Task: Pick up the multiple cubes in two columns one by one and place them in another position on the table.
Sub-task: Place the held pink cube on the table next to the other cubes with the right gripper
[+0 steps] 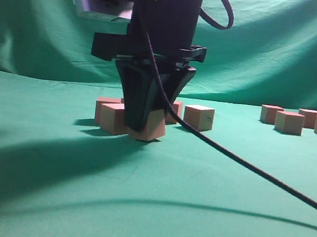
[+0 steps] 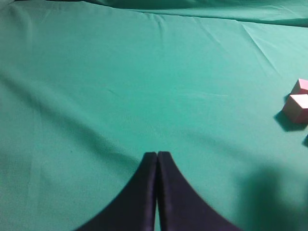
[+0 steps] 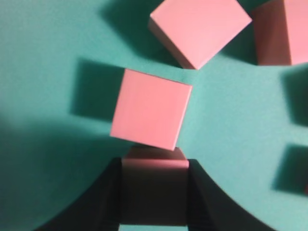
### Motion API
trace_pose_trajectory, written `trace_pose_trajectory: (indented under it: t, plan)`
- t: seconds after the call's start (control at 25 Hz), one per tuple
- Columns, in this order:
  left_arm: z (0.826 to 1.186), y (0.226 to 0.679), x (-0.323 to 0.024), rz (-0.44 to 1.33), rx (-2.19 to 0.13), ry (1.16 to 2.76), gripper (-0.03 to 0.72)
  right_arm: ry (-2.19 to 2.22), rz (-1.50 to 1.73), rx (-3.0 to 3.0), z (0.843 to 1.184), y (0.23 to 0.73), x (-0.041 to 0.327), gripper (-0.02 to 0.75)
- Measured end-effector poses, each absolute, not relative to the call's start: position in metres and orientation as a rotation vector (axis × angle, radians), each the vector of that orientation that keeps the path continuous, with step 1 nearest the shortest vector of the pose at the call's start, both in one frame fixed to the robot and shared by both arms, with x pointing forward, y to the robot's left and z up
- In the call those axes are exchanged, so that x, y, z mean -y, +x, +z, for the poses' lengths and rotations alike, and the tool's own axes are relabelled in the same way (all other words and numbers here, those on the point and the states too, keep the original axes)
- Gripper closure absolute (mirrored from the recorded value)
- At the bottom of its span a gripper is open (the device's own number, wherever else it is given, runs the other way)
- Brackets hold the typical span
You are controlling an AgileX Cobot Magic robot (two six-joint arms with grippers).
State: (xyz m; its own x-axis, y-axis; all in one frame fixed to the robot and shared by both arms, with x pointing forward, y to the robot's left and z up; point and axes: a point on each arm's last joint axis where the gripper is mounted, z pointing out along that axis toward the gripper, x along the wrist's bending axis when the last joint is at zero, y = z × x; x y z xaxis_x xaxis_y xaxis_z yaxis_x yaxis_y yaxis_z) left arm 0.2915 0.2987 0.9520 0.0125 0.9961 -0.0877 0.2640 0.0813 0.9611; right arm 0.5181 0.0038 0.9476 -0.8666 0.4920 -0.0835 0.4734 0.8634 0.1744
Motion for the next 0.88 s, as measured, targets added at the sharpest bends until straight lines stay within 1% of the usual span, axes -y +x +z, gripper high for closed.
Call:
trace_pose_trajectory:
  t: [0.16,0.28,0.4,0.48,0.6,0.64,0.68,0.88]
  plan:
    - [0.952,0.292,-0.299,0.99,-1.422,1.347,0.688,0.752,0.201,-2.914,0.948,0.518,-0.003,0.467]
    - [0.952,0.292,-0.299,0.99,-1.422,1.347,0.688,0.747,0.147,-2.927,0.943,0.517,-0.001,0.341]
    - [0.952,0.292,-0.299,0.99,-1.422,1.347,0.688,0.748,0.122,-2.934,0.943,0.517,0.0,0.196]
    - [0.952,0.292,-0.299,0.99,-1.422,1.347,0.688,0.75,0.111,-2.935,0.948,0.518,0.0,0.134]
    - [0.952,0.292,-0.299,0.99,-1.422,1.347,0.688,0.752,0.106,-2.928,0.967,0.521,-0.003,0.145]
    - [0.952,0.292,-0.299,0.99,-1.422,1.347,0.688,0.752,0.108,-2.921,0.977,0.523,-0.004,0.104]
    - [0.952,0.292,-0.299,0.99,-1.422,1.347,0.688,0.753,0.118,-2.913,0.989,0.524,-0.005,0.119]
    - [0.952,0.292,-0.299,0.99,-1.422,1.347,0.688,0.733,0.248,-2.805,1.053,0.53,-0.005,0.119]
